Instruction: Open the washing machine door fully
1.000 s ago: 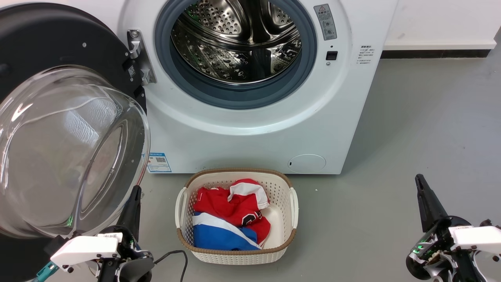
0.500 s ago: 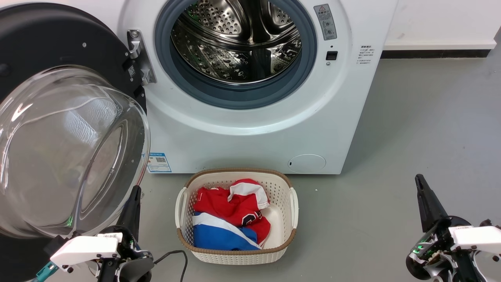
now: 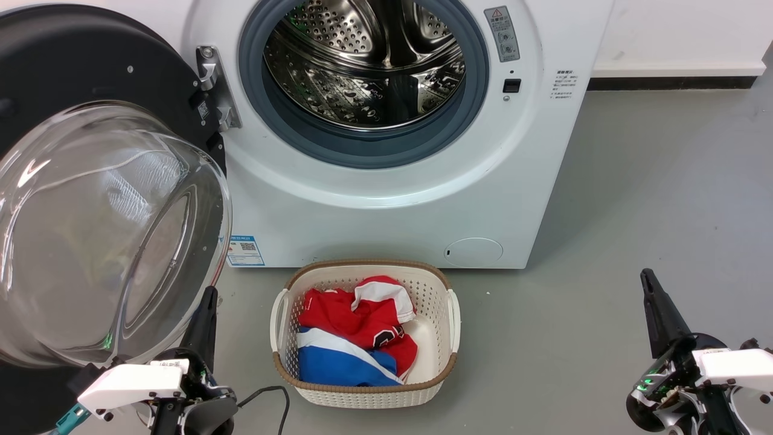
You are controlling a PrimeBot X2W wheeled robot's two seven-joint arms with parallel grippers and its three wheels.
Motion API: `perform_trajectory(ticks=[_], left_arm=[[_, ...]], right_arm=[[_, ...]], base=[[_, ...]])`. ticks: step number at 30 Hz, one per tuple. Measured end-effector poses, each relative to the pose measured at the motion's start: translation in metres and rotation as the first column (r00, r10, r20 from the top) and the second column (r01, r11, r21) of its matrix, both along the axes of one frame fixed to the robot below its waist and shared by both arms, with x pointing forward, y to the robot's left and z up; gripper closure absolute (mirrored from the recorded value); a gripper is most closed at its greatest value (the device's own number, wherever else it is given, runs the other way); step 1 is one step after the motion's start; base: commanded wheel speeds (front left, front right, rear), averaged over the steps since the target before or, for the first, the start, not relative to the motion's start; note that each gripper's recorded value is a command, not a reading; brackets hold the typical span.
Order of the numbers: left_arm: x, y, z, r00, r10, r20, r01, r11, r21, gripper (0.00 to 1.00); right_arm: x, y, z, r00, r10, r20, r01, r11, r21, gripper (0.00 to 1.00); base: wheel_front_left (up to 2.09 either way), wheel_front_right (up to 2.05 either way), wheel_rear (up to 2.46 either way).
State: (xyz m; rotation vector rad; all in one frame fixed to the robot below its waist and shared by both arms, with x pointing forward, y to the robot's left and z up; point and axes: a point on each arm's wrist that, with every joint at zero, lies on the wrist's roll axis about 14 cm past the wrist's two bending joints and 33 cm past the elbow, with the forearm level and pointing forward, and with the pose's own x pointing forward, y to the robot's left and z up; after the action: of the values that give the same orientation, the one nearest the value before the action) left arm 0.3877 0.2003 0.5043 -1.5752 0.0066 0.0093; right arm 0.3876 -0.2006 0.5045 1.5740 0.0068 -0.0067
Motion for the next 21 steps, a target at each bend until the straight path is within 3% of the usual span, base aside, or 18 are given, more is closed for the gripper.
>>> perform_trajectory(ticks=[21], left_arm=[[0.0,0.0,0.0,1.0,-0.001,0.0,0.001,1.0,-0.001,1.0]], right_arm=[[0.0,-0.0001,0.0001,1.0,0.0,0.0,0.0,1.0,0.001,1.0]], base=[[0.0,0.0,0.0]])
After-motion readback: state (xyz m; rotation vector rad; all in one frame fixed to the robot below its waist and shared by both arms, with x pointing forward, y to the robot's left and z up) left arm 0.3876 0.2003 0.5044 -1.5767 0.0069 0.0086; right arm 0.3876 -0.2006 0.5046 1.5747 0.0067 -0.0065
